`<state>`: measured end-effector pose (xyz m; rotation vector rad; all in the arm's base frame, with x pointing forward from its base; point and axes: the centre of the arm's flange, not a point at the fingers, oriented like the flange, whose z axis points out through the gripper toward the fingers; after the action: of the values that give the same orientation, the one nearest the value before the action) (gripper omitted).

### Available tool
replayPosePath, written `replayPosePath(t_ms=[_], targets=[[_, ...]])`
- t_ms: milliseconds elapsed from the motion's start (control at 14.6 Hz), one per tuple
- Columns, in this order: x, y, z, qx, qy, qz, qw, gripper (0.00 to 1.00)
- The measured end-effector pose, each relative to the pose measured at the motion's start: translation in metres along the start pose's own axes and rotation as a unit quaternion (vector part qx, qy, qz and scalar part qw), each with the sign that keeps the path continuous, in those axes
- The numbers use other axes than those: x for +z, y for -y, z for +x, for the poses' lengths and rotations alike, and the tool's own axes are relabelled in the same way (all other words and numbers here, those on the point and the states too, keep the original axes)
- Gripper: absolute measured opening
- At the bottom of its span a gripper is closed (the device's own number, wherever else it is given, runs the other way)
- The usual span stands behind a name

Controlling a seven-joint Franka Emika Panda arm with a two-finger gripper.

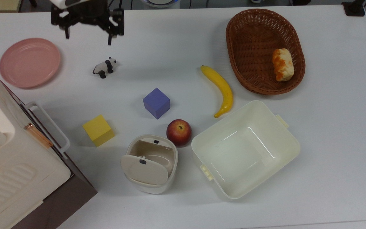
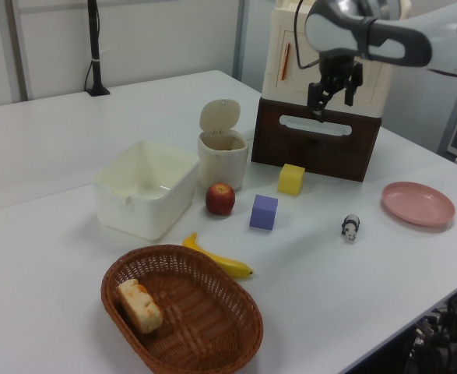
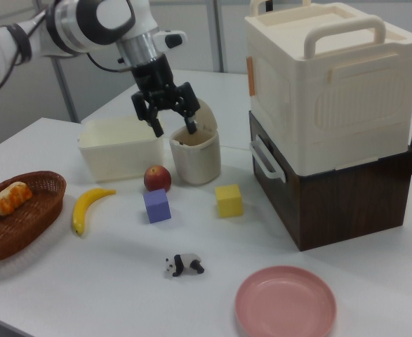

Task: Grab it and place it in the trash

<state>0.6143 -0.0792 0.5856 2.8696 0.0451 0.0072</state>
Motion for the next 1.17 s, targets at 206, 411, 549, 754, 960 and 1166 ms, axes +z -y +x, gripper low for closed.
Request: replayPosePath(t_ms=[206,411,549,754,960,1166], targets=[[-0.020,0.000,-0.018,0.006,0.008,0.031,0.9995,1.00],[-0.030,0.004,-0.035,0.008,0.030,0.060,0.9977,1.00],[-0.029,0.011,-0.041,0.005,0.044,0.083,0.9956,1.00],[-0.028,0.017,-0.040,0.017,0.046,0.101,0.9937,1.00],[-0.024,0.019,-0.039,0.019,0.050,0.105,0.9930,1.00],[-0.019,0.023,-0.036,0.019,0.054,0.116,0.9915,1.00]])
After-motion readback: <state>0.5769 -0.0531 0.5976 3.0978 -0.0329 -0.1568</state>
